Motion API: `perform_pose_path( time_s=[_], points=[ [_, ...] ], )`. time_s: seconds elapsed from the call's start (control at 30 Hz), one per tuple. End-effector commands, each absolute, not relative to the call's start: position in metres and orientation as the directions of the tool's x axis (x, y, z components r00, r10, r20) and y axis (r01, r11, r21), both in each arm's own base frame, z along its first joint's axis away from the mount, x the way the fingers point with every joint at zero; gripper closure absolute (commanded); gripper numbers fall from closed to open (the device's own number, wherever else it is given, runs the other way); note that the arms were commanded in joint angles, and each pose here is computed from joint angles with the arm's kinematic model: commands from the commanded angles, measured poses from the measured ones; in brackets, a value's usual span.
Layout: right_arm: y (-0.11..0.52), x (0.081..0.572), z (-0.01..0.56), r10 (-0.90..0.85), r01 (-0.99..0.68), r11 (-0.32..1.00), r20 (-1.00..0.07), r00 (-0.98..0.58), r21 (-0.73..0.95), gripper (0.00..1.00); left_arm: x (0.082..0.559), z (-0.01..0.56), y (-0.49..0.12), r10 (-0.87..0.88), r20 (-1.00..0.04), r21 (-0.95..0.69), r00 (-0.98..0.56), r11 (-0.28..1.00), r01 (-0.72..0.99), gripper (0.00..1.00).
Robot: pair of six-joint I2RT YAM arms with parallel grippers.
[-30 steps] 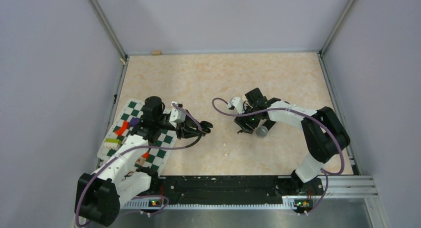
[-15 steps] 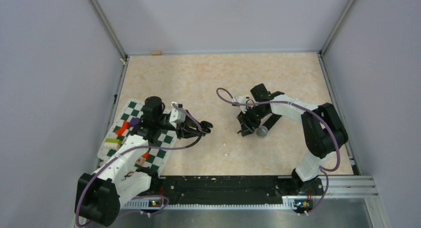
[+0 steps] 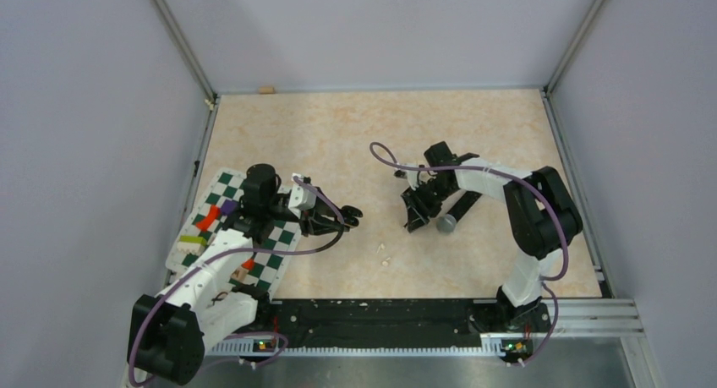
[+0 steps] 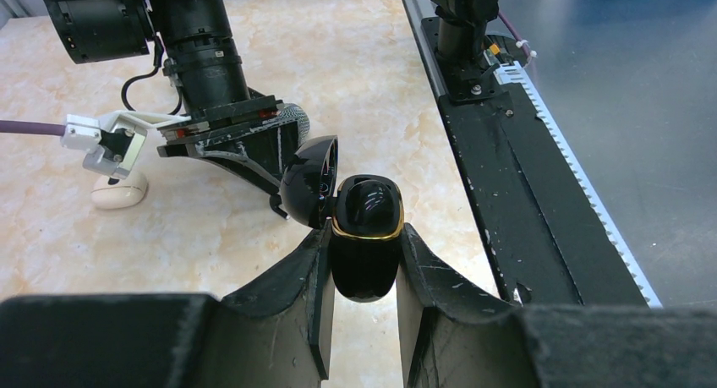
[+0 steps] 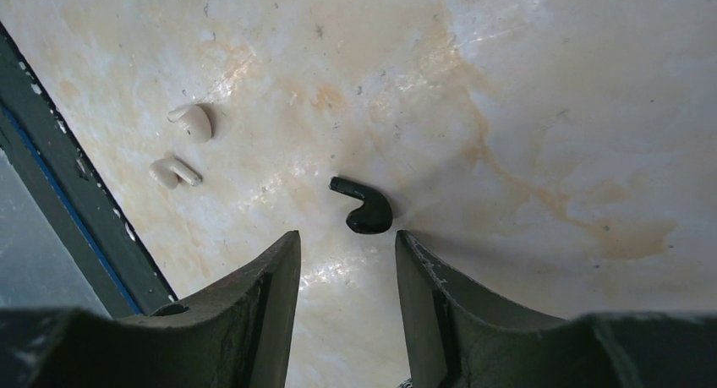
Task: Insert the wireless bluetooth earbuds into the charging case
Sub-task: Open the charging case.
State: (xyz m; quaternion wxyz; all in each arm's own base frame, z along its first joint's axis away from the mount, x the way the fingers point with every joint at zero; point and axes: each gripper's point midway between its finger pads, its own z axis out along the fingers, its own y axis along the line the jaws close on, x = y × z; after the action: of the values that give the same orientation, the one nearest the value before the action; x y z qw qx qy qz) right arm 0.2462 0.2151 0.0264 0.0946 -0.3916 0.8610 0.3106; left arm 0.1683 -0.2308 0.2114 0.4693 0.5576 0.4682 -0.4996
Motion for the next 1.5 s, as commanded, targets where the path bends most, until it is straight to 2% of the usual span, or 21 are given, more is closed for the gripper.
perform_pose_path(
  time_s=[0.0,0.33,1.03,1.47],
  points=[
    [0.207,0.276,0.020,-0.588,-0.727,0.563,-0.428,-0.687,0.392,0.54,0.165,0.223,-0.231,0.028,-0.993,0.110,0.115,-0.149,0.983,1.00],
    [0.212,0.273,0.014,-0.580,-0.715,0.545,-0.420,-0.698,0.437,0.54,0.165,0.223,-0.231,0.028,-0.993,0.109,0.115,-0.149,0.983,1.00],
    [0.206,0.256,0.002,-0.621,-0.707,0.525,-0.355,-0.699,0.473,0.61,0.164,0.223,-0.231,0.028,-0.992,0.117,0.122,-0.148,0.982,1.00],
    [0.204,0.249,-0.001,-0.659,-0.732,0.510,-0.342,-0.670,0.451,0.58,0.164,0.224,-0.231,0.027,-0.992,0.122,0.127,-0.150,0.981,1.00]
  ],
)
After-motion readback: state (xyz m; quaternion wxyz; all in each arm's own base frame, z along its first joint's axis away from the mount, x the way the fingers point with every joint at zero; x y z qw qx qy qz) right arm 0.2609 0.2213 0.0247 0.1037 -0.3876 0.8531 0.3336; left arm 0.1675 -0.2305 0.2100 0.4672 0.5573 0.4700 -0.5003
